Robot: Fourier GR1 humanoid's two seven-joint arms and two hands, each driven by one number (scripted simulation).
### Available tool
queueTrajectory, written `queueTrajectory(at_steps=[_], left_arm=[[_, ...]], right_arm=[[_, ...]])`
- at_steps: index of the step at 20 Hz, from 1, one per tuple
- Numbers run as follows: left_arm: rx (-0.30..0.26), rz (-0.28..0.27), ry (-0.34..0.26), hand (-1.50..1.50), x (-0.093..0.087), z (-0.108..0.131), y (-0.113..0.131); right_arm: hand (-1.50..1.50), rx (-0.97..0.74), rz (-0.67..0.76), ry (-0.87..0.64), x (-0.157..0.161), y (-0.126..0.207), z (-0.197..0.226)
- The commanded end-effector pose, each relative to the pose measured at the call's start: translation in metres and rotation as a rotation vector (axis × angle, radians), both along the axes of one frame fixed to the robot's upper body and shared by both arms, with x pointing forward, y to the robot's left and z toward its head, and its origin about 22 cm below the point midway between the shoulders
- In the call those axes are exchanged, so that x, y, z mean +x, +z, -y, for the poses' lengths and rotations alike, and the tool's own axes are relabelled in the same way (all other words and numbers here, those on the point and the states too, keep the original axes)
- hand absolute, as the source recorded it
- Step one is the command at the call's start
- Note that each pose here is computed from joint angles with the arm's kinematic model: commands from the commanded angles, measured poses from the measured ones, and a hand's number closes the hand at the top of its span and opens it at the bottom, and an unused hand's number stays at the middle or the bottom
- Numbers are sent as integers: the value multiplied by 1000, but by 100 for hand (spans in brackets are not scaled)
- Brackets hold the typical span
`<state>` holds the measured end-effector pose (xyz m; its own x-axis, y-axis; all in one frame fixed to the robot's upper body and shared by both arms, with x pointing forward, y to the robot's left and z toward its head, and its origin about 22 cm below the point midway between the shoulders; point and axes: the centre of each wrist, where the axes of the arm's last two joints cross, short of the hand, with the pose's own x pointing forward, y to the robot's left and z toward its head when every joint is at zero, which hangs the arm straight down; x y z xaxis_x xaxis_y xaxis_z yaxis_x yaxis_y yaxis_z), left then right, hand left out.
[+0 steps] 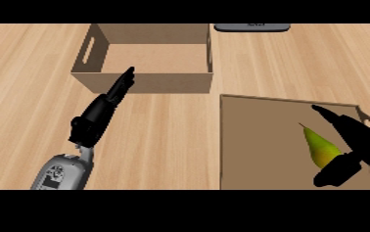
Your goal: Pick the pear from the tray and place it in the cardboard box
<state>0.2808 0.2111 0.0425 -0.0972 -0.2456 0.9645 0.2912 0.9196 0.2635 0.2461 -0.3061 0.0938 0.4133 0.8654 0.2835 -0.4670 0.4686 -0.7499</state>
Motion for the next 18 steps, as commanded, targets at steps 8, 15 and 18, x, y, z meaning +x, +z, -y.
queueTrajectory(at_steps=[8,15,18], left_arm=[[-7,-16,1,0,6,13,-8],[-2,-5,2,0,26,-3,-13],[5,-5,13,0,13,-8,12]], right_arm=[[-150,-19,-94,10,-6,-19,-9],[-150,-22,-107,29,-5,-46,3],[-150,-43,-110,25,0,-45,23]])
